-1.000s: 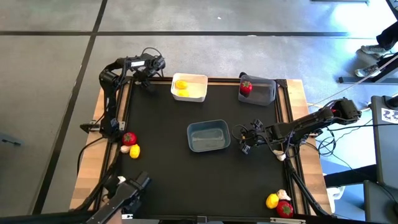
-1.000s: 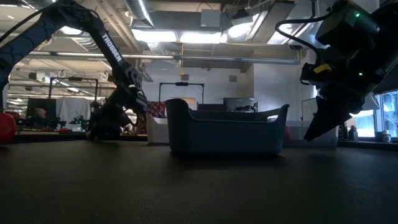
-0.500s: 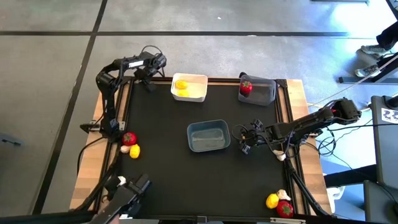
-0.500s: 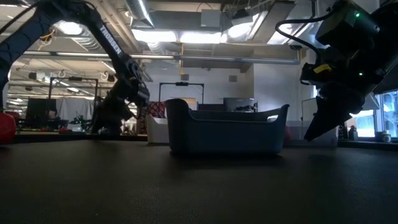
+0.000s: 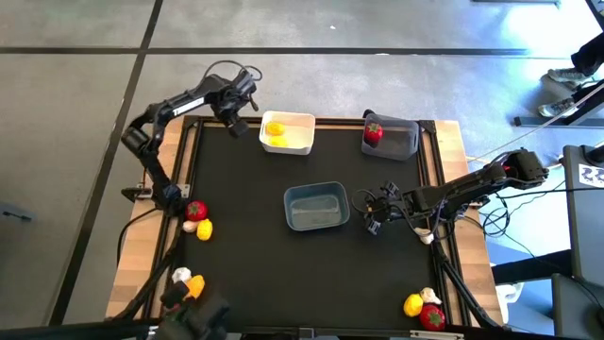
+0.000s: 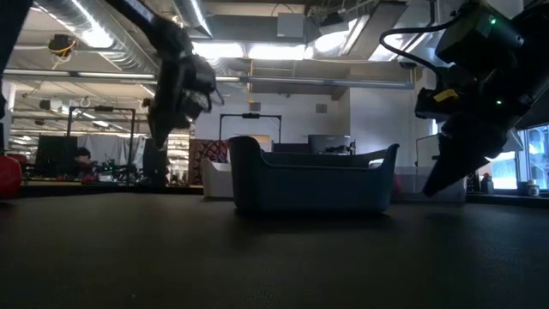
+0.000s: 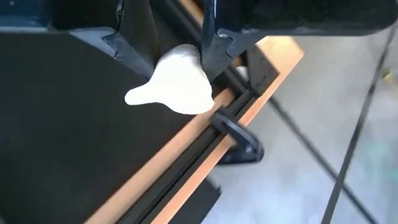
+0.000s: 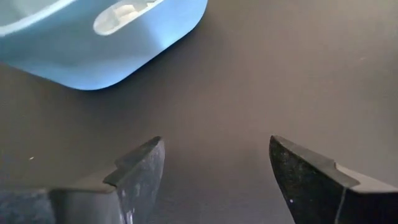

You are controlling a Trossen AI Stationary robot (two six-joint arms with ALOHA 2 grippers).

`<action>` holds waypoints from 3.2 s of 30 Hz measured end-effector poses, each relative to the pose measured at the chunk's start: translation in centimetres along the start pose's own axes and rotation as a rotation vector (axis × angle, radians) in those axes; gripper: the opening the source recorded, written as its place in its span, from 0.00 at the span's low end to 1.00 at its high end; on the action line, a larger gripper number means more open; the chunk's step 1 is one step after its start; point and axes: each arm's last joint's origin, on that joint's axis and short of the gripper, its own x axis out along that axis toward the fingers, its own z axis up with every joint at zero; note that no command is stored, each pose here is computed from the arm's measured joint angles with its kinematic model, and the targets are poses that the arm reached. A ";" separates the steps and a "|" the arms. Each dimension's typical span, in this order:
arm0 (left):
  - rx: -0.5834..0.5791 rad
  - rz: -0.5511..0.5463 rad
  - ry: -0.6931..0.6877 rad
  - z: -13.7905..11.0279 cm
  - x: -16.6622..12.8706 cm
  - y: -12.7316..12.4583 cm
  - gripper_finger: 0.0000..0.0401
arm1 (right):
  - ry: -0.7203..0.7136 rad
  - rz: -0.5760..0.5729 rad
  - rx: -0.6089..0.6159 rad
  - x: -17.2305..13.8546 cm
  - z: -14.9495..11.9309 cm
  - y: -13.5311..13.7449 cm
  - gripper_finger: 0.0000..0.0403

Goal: Sort produce into baskets
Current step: Put the white garlic into the blue bin

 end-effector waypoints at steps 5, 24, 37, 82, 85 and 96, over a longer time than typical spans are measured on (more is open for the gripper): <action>-0.044 -0.080 -0.123 -1.1 -3.6 -0.8 0.24 | 0.001 0.002 -0.009 0.0 0.0 0.0 0.72; 0.208 -0.649 -0.384 -2.2 -10.2 -8.6 0.24 | -0.027 0.082 -0.095 -1.9 3.6 1.9 0.72; 0.364 -0.766 -0.625 -2.5 -14.1 -14.2 0.24 | -0.316 0.060 -0.262 -5.9 10.0 4.2 0.72; 0.295 -1.025 -0.921 -1.1 -17.5 -23.5 0.26 | -0.742 0.006 -0.605 -8.1 13.5 5.6 0.21; 0.294 -1.023 -0.921 -1.1 -17.5 -23.5 0.26 | -0.741 0.002 -0.614 -8.1 13.5 5.6 0.15; 0.318 -0.982 -0.961 -1.0 -17.5 -23.5 0.29 | -0.738 -0.038 -0.618 -8.1 13.5 5.5 0.03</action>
